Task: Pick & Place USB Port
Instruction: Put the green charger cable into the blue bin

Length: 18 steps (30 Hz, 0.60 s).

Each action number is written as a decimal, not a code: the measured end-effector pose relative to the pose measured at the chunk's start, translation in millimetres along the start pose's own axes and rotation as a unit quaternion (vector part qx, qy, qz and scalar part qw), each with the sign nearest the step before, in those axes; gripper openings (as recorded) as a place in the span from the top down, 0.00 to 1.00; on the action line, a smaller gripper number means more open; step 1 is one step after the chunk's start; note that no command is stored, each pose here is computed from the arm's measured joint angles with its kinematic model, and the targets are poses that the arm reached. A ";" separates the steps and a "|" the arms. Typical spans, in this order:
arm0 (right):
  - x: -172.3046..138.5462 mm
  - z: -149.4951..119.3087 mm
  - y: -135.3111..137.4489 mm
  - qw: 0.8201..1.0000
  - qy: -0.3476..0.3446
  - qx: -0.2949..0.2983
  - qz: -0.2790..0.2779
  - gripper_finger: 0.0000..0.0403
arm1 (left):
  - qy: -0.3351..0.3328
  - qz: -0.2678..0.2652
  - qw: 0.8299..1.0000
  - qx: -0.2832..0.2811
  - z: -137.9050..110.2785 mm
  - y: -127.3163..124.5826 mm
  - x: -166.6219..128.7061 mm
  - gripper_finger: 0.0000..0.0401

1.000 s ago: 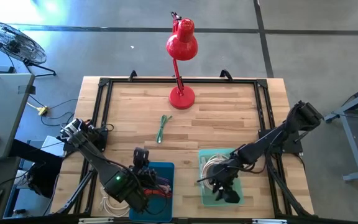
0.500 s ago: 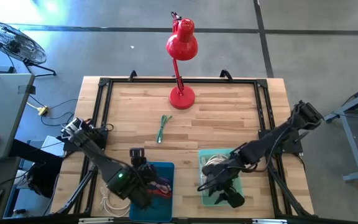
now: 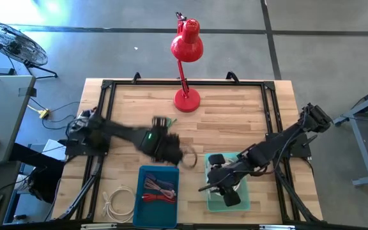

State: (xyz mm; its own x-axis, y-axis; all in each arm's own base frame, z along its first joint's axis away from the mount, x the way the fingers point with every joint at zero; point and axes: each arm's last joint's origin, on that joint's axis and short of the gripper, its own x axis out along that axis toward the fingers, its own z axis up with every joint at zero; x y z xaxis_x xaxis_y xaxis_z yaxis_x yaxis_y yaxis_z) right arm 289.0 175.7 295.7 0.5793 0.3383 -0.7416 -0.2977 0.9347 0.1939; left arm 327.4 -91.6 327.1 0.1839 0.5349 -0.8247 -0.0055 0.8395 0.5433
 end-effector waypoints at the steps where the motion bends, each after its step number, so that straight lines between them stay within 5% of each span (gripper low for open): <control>1: 0.0 -2.0 0.5 1.000 0.008 0.003 -0.004 0.58 | 0.012 -0.001 1.000 -0.003 2.1 10.7 7.6 0.55; 11: -1.0 -12.7 7.7 0.996 0.022 0.008 -0.081 0.58 | 0.107 -0.077 0.984 -0.121 -2.6 114.5 77.6 0.55; 18: -1.3 -16.2 16.8 0.996 0.019 0.027 -0.079 0.58 | 0.077 -0.109 0.958 -0.254 -4.0 149.0 121.0 0.55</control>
State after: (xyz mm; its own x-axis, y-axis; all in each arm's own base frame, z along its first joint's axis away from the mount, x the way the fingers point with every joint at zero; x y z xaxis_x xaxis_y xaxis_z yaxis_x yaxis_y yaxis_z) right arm 270.9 189.3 289.6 0.5866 0.1825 -0.7890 -0.1623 0.9810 0.1063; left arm 344.9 98.6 307.7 0.0883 0.3170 -0.9443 -0.4689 0.8496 0.2414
